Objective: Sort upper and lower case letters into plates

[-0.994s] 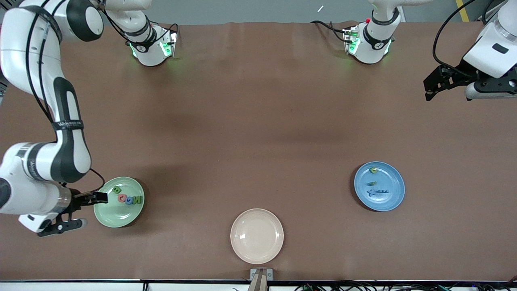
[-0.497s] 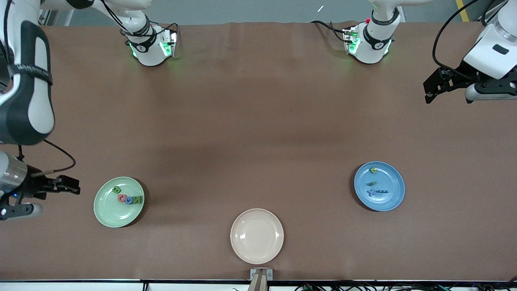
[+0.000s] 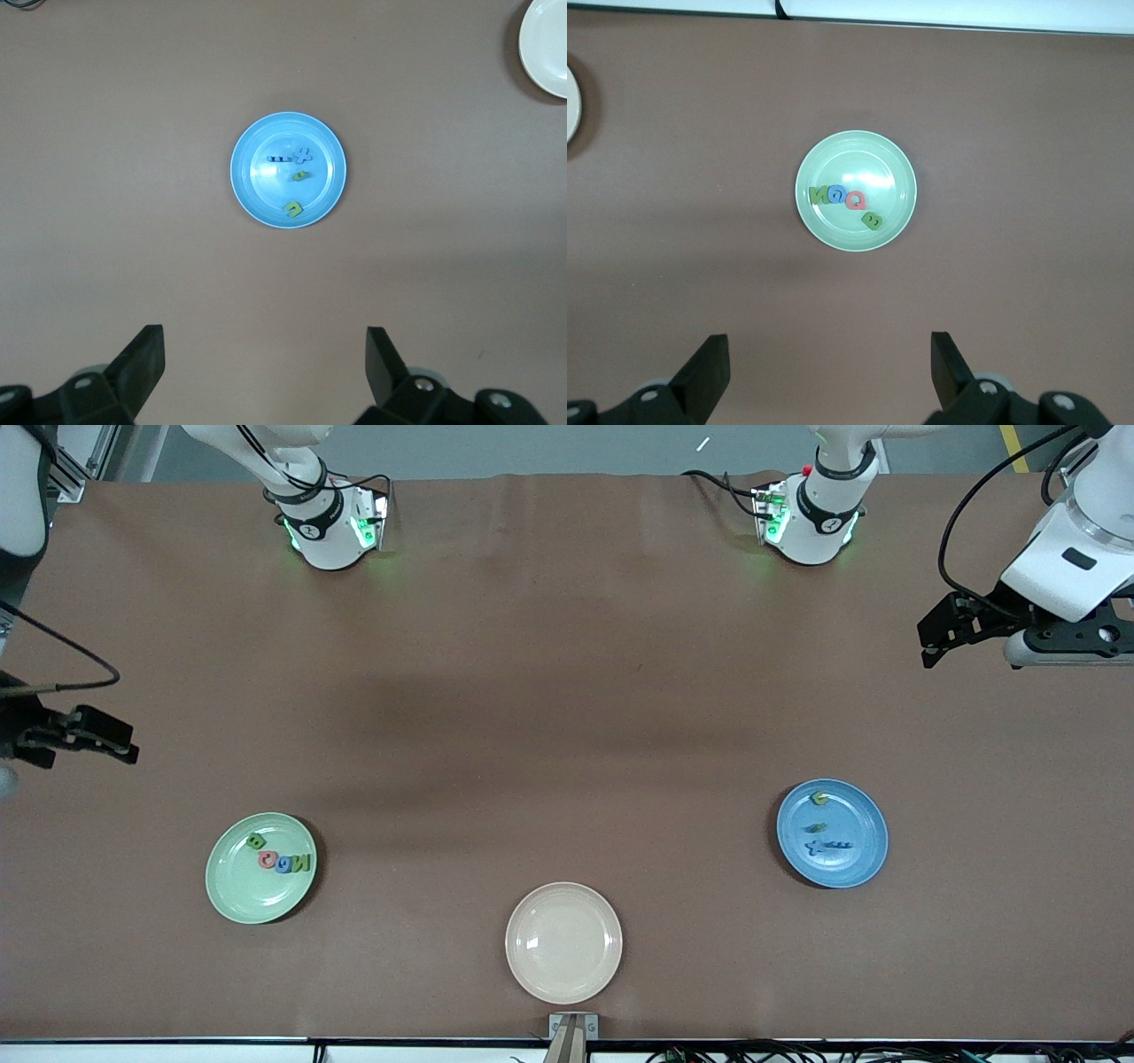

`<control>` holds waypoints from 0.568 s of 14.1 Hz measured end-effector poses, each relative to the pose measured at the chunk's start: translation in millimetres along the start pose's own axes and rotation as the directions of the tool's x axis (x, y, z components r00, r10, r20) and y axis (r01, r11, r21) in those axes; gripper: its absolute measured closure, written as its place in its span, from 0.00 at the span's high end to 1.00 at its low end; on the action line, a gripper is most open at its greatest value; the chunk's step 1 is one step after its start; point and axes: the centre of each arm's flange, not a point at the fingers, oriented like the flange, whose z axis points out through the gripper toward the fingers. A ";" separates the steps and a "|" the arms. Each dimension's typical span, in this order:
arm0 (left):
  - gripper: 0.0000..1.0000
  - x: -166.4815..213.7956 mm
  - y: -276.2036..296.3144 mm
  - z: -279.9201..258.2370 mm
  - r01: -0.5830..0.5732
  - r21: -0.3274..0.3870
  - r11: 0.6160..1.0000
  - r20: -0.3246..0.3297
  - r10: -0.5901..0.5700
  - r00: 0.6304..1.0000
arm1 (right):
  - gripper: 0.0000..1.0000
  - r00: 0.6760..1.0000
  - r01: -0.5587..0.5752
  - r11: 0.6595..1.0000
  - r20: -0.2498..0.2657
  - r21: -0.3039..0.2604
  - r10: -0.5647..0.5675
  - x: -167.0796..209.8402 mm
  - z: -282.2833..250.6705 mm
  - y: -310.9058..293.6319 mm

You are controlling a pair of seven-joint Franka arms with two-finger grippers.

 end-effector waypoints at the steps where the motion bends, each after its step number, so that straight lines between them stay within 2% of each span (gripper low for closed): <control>1: 1.00 0.0 -0.2 -0.2 0.000 0.000 1.000 -0.001 0.000 1.000 | 1.00 1.000 -0.005 1.000 -0.020 -0.002 0.005 -8.5 -1.3 -2.3; 3: 1.00 0.1 -0.3 -0.5 0.001 0.000 1.000 -0.001 -0.001 1.000 | 1.00 0.999 -0.012 1.000 -0.041 -0.005 0.012 -25.3 5.9 -3.5; 8: 1.00 0.0 -0.6 -6.2 0.001 -0.001 1.000 -0.014 -0.001 1.000 | 1.00 0.999 -0.020 1.000 -0.046 -0.007 0.020 -48.9 12.1 -2.0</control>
